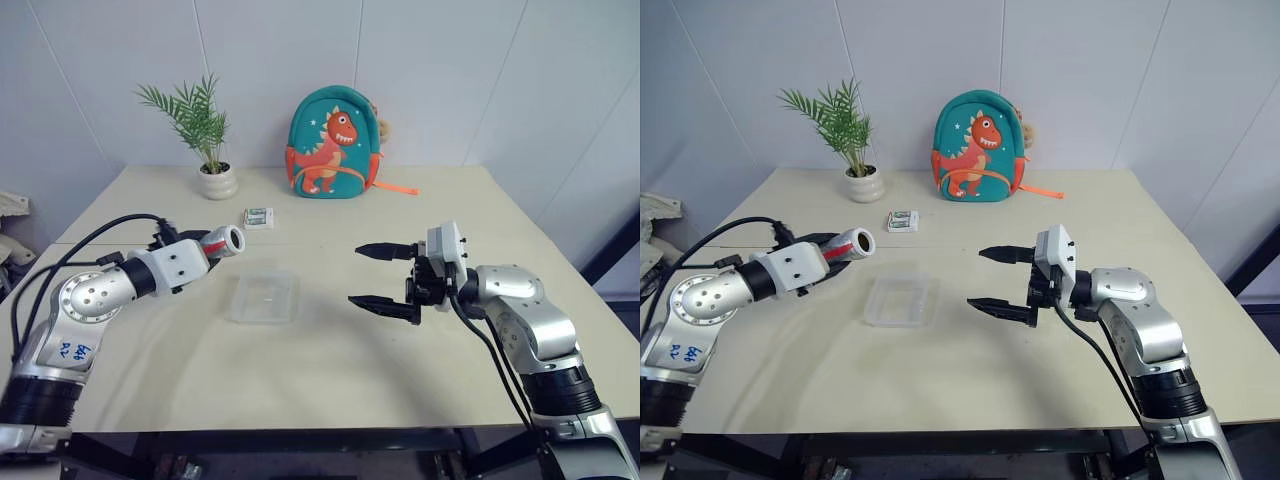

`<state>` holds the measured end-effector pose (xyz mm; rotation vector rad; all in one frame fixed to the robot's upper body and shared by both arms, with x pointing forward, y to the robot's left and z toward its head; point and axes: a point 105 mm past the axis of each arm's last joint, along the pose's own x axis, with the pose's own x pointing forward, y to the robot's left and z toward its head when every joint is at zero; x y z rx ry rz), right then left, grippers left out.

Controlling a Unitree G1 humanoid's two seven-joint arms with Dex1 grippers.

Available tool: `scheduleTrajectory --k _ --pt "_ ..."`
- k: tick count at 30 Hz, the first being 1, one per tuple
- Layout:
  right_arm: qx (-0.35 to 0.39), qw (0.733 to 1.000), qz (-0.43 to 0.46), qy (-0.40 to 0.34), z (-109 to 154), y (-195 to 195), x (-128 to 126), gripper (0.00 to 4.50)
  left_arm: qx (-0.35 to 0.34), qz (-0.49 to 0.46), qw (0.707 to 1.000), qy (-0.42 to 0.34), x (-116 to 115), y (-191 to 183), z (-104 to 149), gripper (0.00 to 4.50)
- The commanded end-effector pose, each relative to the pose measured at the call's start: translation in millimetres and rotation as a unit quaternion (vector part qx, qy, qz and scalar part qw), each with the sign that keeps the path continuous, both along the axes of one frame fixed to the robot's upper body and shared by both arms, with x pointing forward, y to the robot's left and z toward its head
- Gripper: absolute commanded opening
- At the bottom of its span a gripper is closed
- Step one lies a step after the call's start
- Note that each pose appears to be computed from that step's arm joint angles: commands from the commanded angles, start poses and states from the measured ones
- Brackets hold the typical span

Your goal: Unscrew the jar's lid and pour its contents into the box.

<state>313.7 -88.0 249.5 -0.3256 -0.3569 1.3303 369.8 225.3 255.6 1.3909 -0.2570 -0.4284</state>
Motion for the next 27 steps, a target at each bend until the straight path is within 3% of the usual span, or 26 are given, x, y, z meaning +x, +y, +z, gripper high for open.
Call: scheduleTrajectory --k 1,3,7,9,12,18,22,27 --pt "0.019 1.000 -0.004 -0.016 6.0 1.1 -1.5 4.48 0.193 -0.004 0.979 -0.067 4.9 -12.1 12.8 1.99" --pt "0.030 0.999 -0.008 -0.014 5.7 1.9 -0.6 4.48 0.292 -0.004 0.950 -0.111 10.4 -20.8 24.3 1.99" --pt "0.045 0.999 -0.015 -0.010 5.9 4.0 0.4 4.48 0.379 -0.027 0.913 -0.152 17.9 -38.6 36.4 1.99" --pt "0.052 0.998 -0.019 -0.008 5.4 4.6 0.4 4.48 0.447 -0.034 0.874 -0.189 20.1 -48.4 43.5 1.99" --pt "0.069 0.997 -0.025 0.001 5.2 5.6 1.5 4.48 0.500 -0.025 0.854 -0.143 28.5 -40.7 36.3 1.99" --pt "0.088 0.996 -0.028 0.008 2.8 9.9 3.5 4.48 0.587 -0.044 0.794 -0.147 36.3 -48.6 35.1 1.99" --pt "0.101 0.994 -0.028 0.012 2.4 13.5 4.8 4.48 0.600 -0.067 0.780 -0.168 34.1 -65.4 37.9 1.99" --pt "0.106 0.994 -0.028 0.011 1.8 15.2 7.3 4.48 0.540 -0.046 0.830 -0.131 30.0 -54.8 41.4 1.99"
